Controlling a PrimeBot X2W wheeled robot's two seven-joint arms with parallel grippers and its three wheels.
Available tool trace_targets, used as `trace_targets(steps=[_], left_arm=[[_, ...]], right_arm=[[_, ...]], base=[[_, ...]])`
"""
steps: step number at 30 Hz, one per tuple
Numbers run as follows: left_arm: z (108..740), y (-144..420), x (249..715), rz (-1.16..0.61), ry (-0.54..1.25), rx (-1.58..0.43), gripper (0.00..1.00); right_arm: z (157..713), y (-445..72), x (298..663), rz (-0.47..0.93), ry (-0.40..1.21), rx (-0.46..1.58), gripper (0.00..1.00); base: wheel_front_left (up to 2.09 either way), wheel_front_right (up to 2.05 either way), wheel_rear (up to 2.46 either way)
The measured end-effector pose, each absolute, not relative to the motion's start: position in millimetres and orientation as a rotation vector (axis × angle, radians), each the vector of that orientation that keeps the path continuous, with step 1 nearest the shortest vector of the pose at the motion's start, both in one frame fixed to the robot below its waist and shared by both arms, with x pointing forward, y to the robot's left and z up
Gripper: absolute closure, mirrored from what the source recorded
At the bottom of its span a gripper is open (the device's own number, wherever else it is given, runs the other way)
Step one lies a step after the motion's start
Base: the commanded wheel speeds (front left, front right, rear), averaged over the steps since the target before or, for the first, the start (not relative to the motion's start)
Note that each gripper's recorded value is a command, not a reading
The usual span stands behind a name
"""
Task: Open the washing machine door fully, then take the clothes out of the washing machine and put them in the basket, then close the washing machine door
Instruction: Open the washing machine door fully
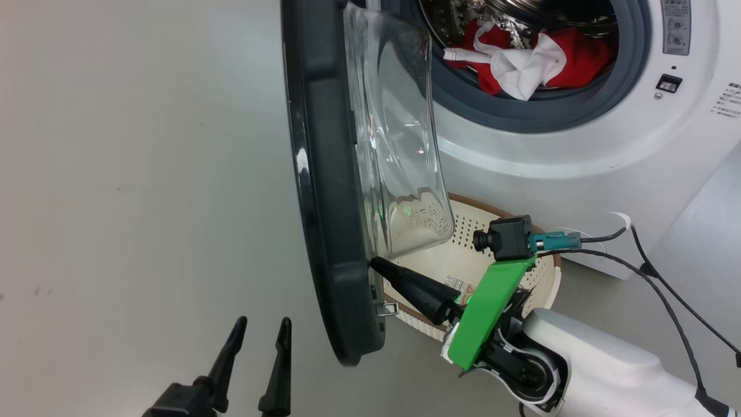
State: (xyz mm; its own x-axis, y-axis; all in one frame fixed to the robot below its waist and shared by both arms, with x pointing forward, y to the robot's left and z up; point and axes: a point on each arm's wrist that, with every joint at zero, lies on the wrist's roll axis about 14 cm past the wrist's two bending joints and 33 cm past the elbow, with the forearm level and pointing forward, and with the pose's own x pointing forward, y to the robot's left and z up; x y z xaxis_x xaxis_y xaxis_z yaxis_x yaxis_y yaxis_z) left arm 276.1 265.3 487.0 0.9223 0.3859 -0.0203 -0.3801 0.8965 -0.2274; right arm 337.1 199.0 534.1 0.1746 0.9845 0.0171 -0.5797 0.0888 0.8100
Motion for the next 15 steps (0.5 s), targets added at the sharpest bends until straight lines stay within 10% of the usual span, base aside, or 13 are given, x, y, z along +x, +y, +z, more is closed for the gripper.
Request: trace_targets(steps=[15], left_arm=[[485.9, 267.0, 273.8, 0.388, -0.028, -0.231, 0.00]], right_arm=[[532.6, 182.5, 351.0, 1.212, 0.583, 0.804, 0.58]], base=[[0.00, 0.00, 0.00]])
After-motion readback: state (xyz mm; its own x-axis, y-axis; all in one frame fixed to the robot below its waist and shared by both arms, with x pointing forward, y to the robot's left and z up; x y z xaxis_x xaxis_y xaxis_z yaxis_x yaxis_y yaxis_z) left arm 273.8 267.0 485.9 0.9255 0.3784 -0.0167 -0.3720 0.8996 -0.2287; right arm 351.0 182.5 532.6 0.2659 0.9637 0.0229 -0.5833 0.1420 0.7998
